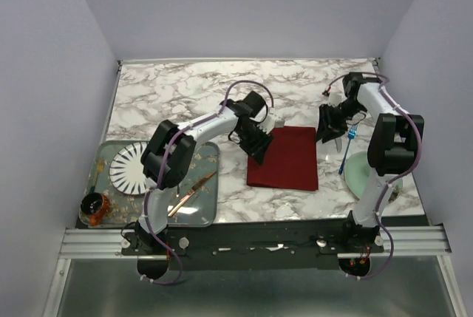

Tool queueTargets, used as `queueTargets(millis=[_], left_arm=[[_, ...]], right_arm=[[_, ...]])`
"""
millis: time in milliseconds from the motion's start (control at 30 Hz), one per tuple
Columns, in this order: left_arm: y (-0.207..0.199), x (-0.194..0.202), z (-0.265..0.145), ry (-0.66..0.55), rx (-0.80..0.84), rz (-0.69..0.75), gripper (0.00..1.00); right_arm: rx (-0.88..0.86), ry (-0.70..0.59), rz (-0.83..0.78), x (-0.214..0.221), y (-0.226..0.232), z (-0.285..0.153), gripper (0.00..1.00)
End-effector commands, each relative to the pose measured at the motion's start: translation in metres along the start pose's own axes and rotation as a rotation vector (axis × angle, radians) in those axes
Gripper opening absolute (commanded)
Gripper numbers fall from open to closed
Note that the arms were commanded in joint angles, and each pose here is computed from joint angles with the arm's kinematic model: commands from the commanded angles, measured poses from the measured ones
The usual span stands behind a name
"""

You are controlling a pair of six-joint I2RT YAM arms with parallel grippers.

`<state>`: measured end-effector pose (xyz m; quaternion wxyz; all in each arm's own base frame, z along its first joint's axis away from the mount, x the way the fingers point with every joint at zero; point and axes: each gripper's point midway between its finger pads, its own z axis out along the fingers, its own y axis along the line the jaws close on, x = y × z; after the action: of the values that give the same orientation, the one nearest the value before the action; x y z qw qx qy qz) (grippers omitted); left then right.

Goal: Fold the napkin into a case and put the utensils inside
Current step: Move the square folded napkin to the center of the board, then smooth out the square-folded napkin at the center of the board.

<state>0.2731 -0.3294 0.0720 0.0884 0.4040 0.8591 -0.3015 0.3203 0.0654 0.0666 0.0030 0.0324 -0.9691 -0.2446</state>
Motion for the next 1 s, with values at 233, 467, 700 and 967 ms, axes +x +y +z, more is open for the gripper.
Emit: queueTargets(millis=[233,467,700,967], left_arm=[[0.073,0.026,0.019,0.218,-0.163,0.154,0.38],[0.115,-0.054,-0.033,-0.017,-0.293,0.251,0.59],[0.094,-0.081,-0.089,-0.223,-0.24,0.146,0.63],[0.074,-0.077,-0.152,-0.453,-0.292,0.033,0.66]], right_arm=[[-0.064,-0.225,-0.231,-0.096,0.017,-0.032,0.61],[-0.111,-0.222,-0.271,-0.114,0.027,-0.001,0.69],[-0.113,-0.136,-0.258,-0.098,0.023,0.031,0.5],[-0.024,-0.05,-0.27,-0.047,0.0,0.042,0.29]])
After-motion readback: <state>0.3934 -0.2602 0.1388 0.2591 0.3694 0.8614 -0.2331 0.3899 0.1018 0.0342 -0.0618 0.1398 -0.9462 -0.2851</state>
